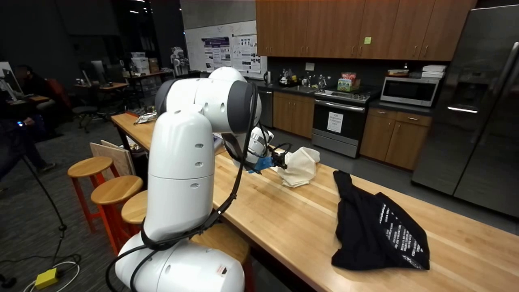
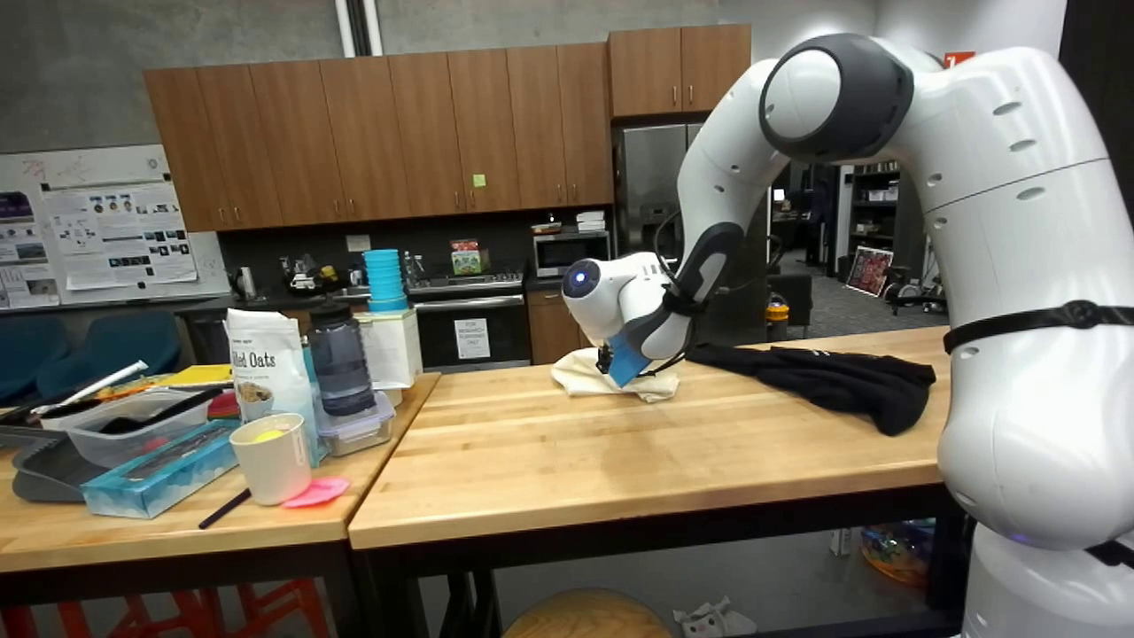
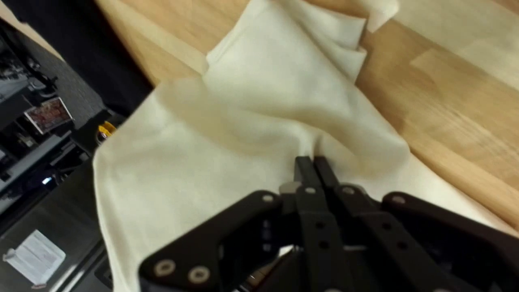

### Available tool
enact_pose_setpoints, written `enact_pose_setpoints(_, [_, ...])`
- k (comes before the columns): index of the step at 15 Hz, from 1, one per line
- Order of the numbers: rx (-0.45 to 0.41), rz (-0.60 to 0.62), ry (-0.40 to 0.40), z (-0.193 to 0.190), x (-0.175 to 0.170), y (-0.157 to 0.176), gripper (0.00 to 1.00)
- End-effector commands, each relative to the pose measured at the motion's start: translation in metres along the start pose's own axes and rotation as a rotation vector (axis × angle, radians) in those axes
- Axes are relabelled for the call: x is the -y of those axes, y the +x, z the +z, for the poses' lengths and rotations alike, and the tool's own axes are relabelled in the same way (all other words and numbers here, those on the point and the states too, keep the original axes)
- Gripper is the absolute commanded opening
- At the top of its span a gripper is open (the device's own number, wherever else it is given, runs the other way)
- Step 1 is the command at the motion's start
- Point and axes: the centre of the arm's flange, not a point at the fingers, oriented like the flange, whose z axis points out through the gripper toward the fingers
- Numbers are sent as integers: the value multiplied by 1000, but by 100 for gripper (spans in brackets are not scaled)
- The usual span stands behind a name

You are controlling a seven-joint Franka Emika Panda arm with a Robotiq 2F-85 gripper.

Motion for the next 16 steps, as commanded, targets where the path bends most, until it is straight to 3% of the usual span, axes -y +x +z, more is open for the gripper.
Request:
enact_pose_setpoints(1, [25,152,-28,15,-31,-51,0])
enact_pose_setpoints(8, [39,317,-80,45,-68,-148,0])
enact_pose_setpoints(14, [-123,395,-177,10,-77,-204,0])
enact_pose_setpoints(15, [-139,400,-194,-7,-75,-118,0])
enact_pose_setpoints(16, [-145,410,-209,-13,-68,-108,0])
